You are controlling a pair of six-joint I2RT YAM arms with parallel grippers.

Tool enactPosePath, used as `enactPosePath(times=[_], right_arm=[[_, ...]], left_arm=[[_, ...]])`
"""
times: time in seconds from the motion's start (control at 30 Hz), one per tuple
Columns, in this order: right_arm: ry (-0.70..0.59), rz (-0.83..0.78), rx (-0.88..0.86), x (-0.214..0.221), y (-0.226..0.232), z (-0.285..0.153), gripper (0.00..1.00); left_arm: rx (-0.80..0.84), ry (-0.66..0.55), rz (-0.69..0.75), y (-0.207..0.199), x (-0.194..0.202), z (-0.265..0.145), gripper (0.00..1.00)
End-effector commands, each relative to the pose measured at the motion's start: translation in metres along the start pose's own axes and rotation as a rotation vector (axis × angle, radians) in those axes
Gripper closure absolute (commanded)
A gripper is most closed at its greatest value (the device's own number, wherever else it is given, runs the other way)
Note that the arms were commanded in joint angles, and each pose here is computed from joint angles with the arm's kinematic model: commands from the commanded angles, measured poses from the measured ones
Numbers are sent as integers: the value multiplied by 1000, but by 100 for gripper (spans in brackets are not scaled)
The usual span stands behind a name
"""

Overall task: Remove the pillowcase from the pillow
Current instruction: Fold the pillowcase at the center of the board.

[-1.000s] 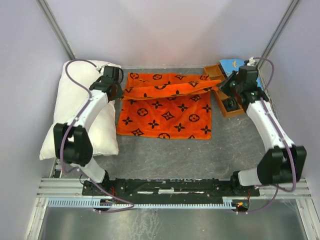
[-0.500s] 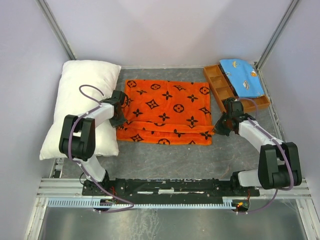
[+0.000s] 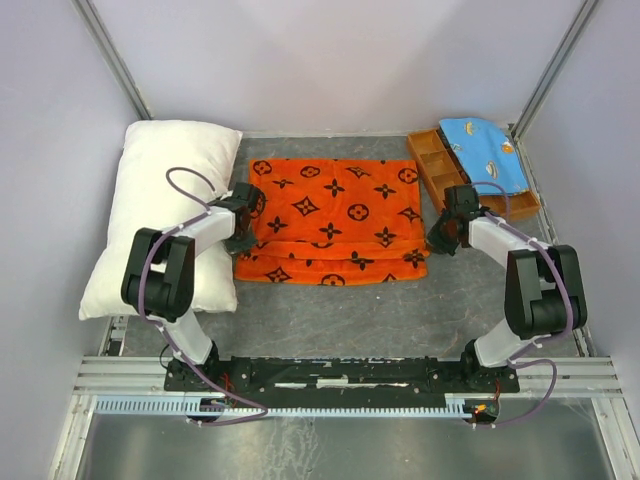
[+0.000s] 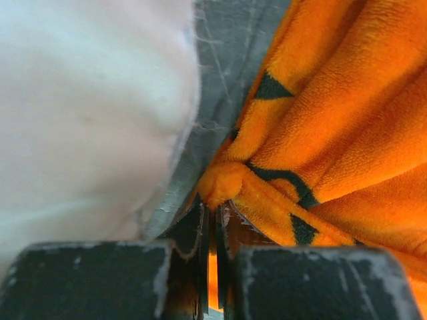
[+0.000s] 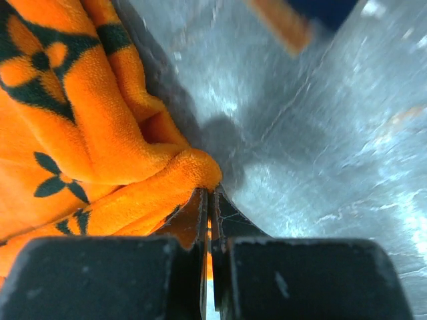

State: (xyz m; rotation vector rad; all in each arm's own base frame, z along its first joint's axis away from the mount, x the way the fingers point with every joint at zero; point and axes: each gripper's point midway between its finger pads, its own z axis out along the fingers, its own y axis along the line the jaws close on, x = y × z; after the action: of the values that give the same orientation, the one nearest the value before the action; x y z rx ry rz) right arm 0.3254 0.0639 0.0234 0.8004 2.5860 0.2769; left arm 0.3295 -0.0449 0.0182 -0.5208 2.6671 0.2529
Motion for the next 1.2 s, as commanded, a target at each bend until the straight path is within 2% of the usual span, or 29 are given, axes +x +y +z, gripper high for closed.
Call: enactPosePath(times=[0.0,0.1,0.2,0.47,0.6,0.73,0.8,0.87,1.07,1.17], right_arm=[[-193,47,105,-69,-14,-13,99],[-217,73,94,-87,-12,-18,99],[-208,87,67,-86,-7,-16,99],[-158,115,-47,-92,23,-4,99],[-223,92,-111,-118,46,-35,99],[-264,60,-232,-136,78,-88,99],[-274,50,-273,-133,83,-106,99],[-262,46,-252,-120,72,-108,99],[-171,51,-60,-56,1,-61,99],[-115,58,-14,-32,-18,-40,99]], left_arm=[[9,65,-37,-13,22,9,97],[44,69,-41,-23,25,5,97],[52,51,-42,-26,23,-1,97],[30,23,14,-42,-14,6,97],[27,-73,26,-40,-53,-24,97],[44,-184,21,-30,-97,-80,97],[64,-220,8,-25,-104,-104,97],[82,-210,0,-19,-93,-109,97],[55,-7,-26,2,3,-56,97],[57,49,-53,7,35,-39,97]])
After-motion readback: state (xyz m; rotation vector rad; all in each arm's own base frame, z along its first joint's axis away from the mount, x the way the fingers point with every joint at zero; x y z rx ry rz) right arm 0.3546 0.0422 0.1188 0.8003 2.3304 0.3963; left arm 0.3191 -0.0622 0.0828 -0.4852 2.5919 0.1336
